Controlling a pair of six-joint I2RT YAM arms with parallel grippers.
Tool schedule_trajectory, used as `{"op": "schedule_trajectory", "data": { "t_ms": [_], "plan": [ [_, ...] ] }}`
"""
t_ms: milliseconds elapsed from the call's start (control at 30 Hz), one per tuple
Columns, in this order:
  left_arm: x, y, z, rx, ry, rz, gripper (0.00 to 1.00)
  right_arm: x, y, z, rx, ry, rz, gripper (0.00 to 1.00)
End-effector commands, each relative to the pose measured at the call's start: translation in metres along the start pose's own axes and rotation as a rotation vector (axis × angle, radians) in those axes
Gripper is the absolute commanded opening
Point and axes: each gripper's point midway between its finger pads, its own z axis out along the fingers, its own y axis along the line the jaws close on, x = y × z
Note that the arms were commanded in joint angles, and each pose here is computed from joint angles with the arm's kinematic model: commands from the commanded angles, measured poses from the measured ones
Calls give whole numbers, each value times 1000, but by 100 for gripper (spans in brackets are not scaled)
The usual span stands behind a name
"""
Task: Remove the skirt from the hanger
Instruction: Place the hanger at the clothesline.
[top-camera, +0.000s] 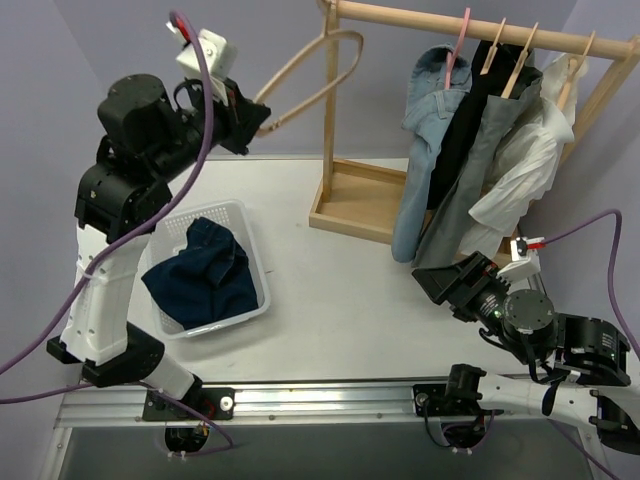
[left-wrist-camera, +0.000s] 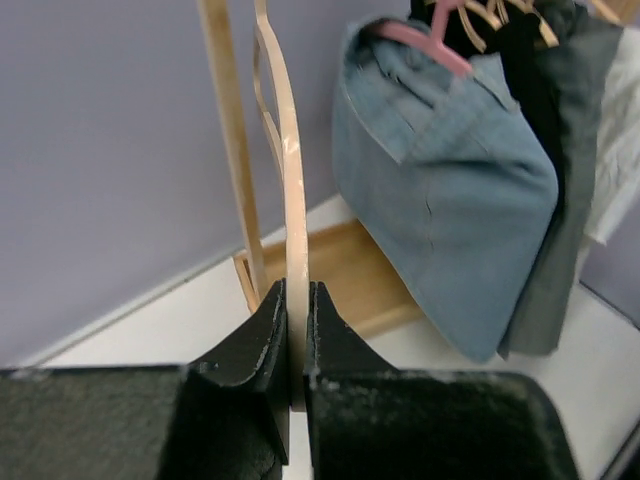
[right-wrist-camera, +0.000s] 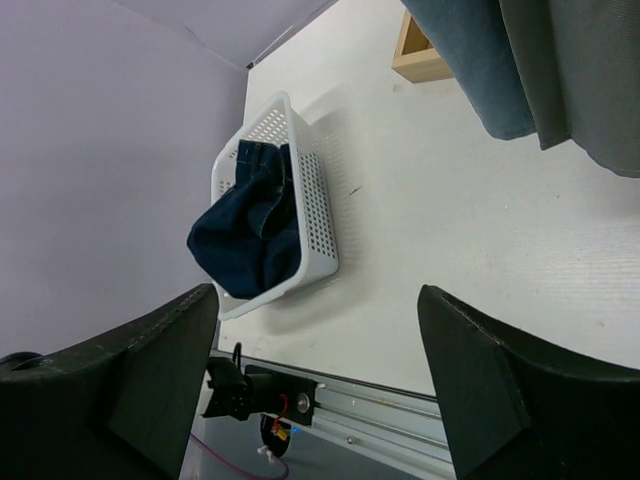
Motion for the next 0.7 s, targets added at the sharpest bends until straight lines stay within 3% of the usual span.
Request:
{"op": "schedule_trajectory", "data": {
  "t_ms": [0, 267, 500, 667],
  "plan": [
    [-42, 11, 1, 36, -113, 22, 2, 6, -3, 10, 37, -6, -5, 76],
    [-30, 19, 47, 215, -101, -204, 2, -1, 2, 11, 30, -36, 5, 76],
    [-8, 11, 63, 267, -58, -246, 2, -1, -2, 13, 54, -44, -8, 76],
    [3, 23, 67, 182, -41, -242, 2, 4, 0, 19, 53, -40, -12, 76]
  ]
}}
